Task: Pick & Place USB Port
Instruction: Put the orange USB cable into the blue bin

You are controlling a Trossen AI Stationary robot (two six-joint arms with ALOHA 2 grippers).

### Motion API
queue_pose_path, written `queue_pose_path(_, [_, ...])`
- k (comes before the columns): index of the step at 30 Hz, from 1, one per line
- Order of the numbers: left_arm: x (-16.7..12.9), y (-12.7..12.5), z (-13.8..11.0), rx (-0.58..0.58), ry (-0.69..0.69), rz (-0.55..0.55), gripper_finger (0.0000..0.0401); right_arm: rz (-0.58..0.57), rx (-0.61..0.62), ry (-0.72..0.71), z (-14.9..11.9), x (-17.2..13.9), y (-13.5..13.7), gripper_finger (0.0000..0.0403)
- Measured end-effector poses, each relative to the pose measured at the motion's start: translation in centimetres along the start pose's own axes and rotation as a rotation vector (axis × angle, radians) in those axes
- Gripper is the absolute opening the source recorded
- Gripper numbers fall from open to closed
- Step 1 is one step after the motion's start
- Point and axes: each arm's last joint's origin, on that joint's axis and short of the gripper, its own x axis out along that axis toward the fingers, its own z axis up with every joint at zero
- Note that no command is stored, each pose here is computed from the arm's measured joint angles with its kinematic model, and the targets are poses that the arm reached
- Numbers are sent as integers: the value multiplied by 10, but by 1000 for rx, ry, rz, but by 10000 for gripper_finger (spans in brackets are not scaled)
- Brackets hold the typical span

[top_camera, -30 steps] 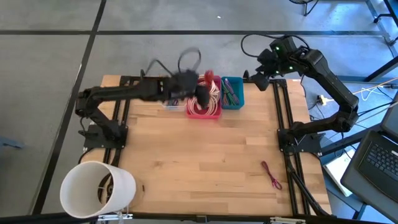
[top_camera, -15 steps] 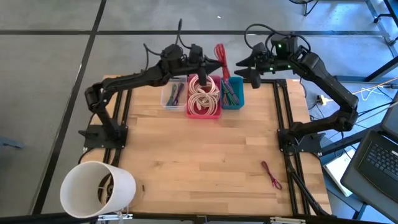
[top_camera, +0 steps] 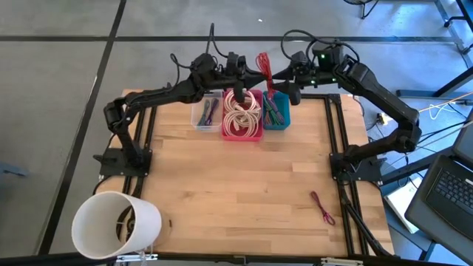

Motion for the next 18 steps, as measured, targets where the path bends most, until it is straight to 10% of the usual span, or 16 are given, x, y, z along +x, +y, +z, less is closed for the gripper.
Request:
queue_pose_path(7, [0,0,-2,0,15,-3,4,11,-8,6,0,13,2,181])
queue_pose_path(14, [0,1,-2,-10,28,-3,7,9,-20,5,0,14,2,26])
queue_pose_path(18, [0,2,-4,-15,38,7,35,-107,-14,33,-1,11,0,27])
